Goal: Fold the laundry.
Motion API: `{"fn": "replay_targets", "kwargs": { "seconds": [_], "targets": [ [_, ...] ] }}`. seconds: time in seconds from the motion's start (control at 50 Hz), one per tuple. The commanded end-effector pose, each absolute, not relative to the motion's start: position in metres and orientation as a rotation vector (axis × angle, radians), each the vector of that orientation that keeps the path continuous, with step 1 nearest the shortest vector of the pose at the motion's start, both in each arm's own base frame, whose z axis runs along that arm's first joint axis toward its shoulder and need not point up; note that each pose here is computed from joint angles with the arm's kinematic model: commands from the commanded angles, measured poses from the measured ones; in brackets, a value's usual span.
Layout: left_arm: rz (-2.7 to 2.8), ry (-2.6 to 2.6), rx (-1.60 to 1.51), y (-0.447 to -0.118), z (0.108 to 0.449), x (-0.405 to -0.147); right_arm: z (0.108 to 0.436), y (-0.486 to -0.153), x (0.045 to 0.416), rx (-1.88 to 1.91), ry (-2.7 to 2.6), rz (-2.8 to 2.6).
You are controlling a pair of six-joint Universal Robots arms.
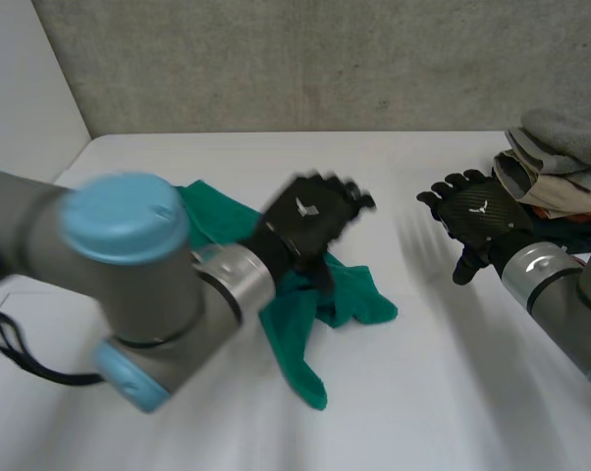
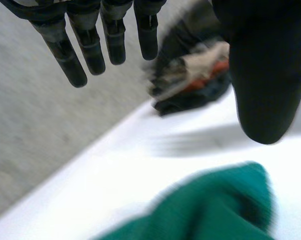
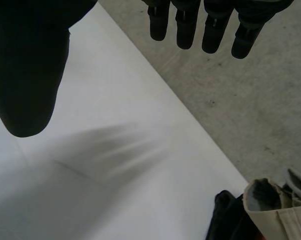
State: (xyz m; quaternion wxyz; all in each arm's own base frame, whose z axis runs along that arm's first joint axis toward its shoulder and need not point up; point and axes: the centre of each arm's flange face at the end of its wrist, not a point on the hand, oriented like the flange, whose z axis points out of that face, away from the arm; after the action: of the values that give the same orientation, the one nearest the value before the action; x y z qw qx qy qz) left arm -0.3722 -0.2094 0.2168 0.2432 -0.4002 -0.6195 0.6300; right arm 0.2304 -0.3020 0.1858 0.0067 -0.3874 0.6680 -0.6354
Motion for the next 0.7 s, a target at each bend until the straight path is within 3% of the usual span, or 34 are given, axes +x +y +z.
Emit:
{"fn": "replay_targets", "kwargs": {
  "seconds": [0.02,0.16,0.26,0.34,0.48,0.7],
  "targets": [
    [2.009,-1.650,-0.928,-0.243,0.281,-0.315,0.207,-0.287,0.247,-1.211,2.117,-1.812],
    [2.132,-1.832,-0.799,-0.306,0.273,-0.253,0.215,-0.250,0.285,-1.319,1.992,-1.701],
    [2.087,-1.970,-0.813,-0.373,0.225,-0.220,0.197,-0.213,0.328,-1.511,1.813,-1.654],
    [2.053,-1.935,-0.966,-0.395,0.203,-0.220,0.176,-0.192,0.351,-1.675,1.677,-1.666],
    [2.005,-1.868,-1.094,-0.422,0.165,-0.231,0.144,-0.186,0.365,-1.779,1.588,-1.680],
    [1.978,-1.849,-1.122,-0.441,0.127,-0.247,0.129,-0.190,0.374,-1.803,1.541,-1.722]
  ]
}}
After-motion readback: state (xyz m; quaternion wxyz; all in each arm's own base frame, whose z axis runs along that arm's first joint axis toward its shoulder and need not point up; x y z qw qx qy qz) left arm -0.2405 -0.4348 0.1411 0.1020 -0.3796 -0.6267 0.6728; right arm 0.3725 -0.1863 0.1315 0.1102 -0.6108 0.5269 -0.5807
